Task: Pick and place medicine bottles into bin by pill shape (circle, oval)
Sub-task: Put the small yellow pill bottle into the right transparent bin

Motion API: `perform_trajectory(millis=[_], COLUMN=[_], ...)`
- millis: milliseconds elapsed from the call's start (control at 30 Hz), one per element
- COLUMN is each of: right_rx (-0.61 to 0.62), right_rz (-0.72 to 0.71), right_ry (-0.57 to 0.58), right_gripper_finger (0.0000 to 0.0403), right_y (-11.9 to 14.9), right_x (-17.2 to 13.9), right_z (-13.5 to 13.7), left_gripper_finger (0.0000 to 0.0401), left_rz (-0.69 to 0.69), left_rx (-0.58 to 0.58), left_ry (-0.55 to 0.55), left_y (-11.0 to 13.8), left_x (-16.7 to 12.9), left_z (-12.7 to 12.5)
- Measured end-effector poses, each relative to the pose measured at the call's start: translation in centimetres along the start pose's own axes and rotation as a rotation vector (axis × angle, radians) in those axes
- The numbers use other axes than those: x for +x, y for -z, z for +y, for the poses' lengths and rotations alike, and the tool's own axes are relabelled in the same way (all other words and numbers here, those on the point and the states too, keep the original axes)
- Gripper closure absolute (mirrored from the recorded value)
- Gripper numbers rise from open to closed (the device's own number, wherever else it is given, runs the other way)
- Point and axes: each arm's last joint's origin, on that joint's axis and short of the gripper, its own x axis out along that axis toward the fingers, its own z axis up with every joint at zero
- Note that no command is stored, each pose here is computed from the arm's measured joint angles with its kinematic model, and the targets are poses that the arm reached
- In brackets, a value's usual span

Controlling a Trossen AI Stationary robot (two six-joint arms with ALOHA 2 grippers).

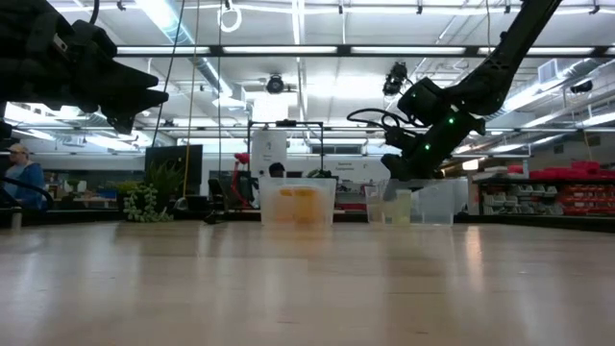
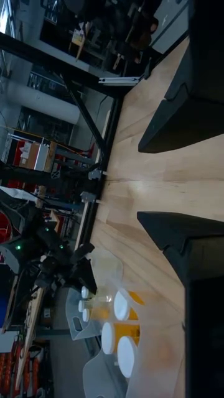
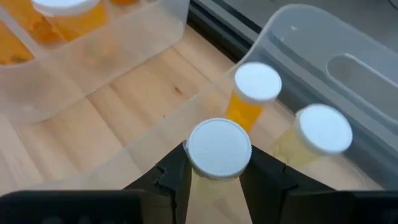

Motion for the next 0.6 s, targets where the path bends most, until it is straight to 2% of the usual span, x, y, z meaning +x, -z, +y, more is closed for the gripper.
perform_trajectory(millis=[600], right_rx=[0.022], right_rz=[0.023], right_ry=[0.013], right_gripper_finger=[0.0273], right_y=[0.22], right_x=[0.01], right_z=[-0.21], left_gripper_finger=[0.0229], left_rz=[0.0], left_rx=[0.0], left_ry=[0.0], left_y=[0.01], left_x=[0.0], left_z=[0.0])
